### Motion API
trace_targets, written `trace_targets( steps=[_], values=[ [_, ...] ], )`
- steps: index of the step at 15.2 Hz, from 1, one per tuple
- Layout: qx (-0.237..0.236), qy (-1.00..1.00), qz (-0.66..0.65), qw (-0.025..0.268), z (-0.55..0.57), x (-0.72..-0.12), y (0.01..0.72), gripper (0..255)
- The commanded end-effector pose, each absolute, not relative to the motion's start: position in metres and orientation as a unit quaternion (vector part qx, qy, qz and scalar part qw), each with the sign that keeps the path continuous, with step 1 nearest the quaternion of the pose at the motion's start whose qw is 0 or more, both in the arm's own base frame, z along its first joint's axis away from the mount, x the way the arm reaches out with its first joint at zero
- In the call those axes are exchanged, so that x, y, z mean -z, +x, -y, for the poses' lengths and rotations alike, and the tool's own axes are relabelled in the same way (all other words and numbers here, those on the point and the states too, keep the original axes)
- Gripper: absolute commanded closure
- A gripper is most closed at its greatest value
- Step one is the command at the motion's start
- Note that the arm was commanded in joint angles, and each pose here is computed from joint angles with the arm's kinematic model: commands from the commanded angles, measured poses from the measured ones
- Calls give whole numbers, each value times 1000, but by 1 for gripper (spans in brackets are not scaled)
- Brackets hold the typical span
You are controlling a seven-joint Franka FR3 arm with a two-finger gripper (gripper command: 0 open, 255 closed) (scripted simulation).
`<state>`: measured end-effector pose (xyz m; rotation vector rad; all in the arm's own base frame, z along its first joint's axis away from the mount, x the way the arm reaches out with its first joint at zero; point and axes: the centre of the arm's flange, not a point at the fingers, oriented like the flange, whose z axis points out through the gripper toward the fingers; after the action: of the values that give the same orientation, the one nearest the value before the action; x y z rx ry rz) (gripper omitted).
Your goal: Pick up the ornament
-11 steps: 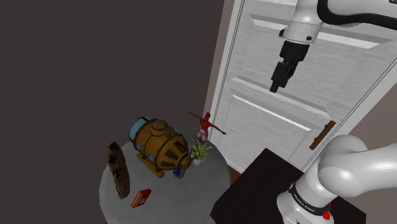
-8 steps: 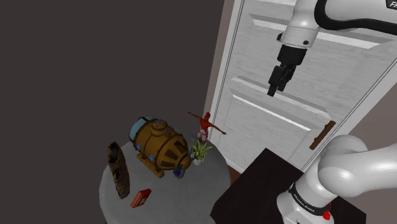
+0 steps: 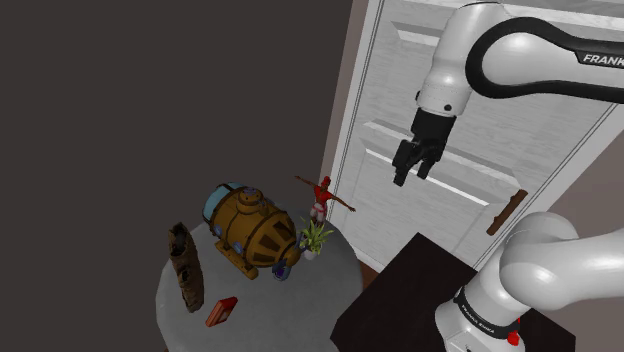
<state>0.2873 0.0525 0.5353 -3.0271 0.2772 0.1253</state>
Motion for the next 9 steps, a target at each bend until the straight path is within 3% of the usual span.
trace_targets(
  steps=[1, 9],
  values=[
    [-44, -991, -115, 56, -70, -514, 292, 0],
    [-58, -975, -200, 78, -138, -441, 305, 0]
  ],
)
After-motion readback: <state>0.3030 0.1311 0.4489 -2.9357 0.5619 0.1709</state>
